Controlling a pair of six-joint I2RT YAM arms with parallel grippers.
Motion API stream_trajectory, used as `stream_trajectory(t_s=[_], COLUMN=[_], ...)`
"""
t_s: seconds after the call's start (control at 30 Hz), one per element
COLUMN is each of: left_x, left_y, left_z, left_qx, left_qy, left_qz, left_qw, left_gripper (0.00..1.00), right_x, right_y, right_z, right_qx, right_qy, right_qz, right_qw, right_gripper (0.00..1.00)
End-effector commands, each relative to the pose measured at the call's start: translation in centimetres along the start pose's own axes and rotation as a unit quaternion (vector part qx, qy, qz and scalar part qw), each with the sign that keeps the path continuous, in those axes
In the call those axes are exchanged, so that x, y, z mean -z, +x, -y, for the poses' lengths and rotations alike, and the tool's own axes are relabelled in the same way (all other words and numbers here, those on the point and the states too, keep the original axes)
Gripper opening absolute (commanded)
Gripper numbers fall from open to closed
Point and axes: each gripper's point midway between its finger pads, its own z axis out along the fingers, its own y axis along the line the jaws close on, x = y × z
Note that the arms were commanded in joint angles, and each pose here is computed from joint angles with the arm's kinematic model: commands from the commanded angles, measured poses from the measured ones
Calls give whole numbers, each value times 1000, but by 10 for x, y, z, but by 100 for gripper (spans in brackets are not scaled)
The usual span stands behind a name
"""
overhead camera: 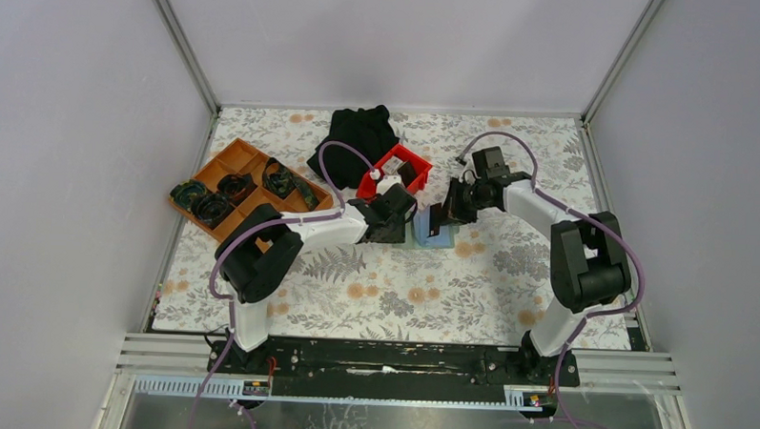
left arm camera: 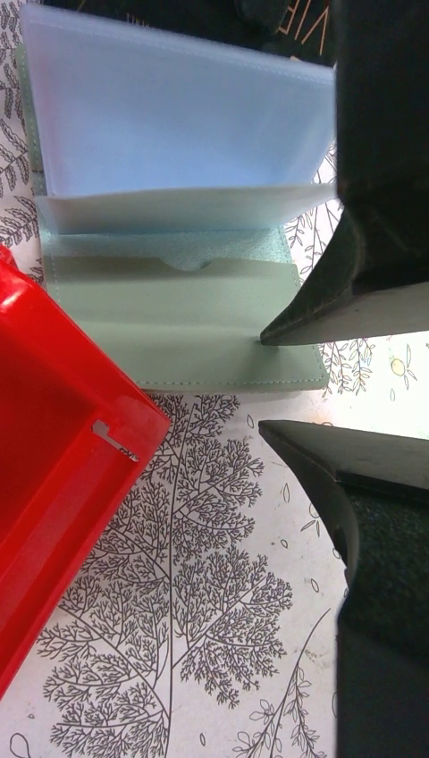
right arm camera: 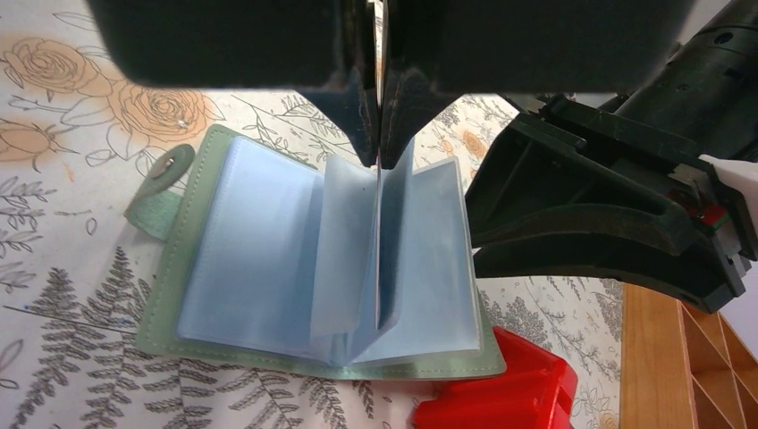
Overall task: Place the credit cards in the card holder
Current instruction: Move the storage box to the center of the board.
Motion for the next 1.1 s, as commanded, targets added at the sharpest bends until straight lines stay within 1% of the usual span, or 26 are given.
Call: stream_trajectory(t_s=[0.0, 0.47, 0.77, 0.97, 1.07], left_x=[-4, -2, 5, 22, 34], left_y=[13, 24, 25, 16, 1], left_z=[-9, -19, -24, -30, -22], left_qx=[-9, -4, -5, -1, 9], left_qy=[-16, -22, -29, -39, -25], left_qz=[-15, -21, -18, -4, 18], left_qw=[1000, 1000, 999, 999, 999], left_gripper=[43, 41, 41, 43, 44], right_x=[-2, -23, -34, -37, -37], right_y=[-10, 1, 8, 12, 13], right_z=[-17, -22, -10, -3, 0], right_qx=[27, 37, 41, 41, 40], right_qy=[-9, -3, 29, 41, 45], right_qz=[7, -13, -24, -30, -31], right_qw=[1000, 999, 998, 998, 998], right_gripper=[0, 0, 0, 0, 0])
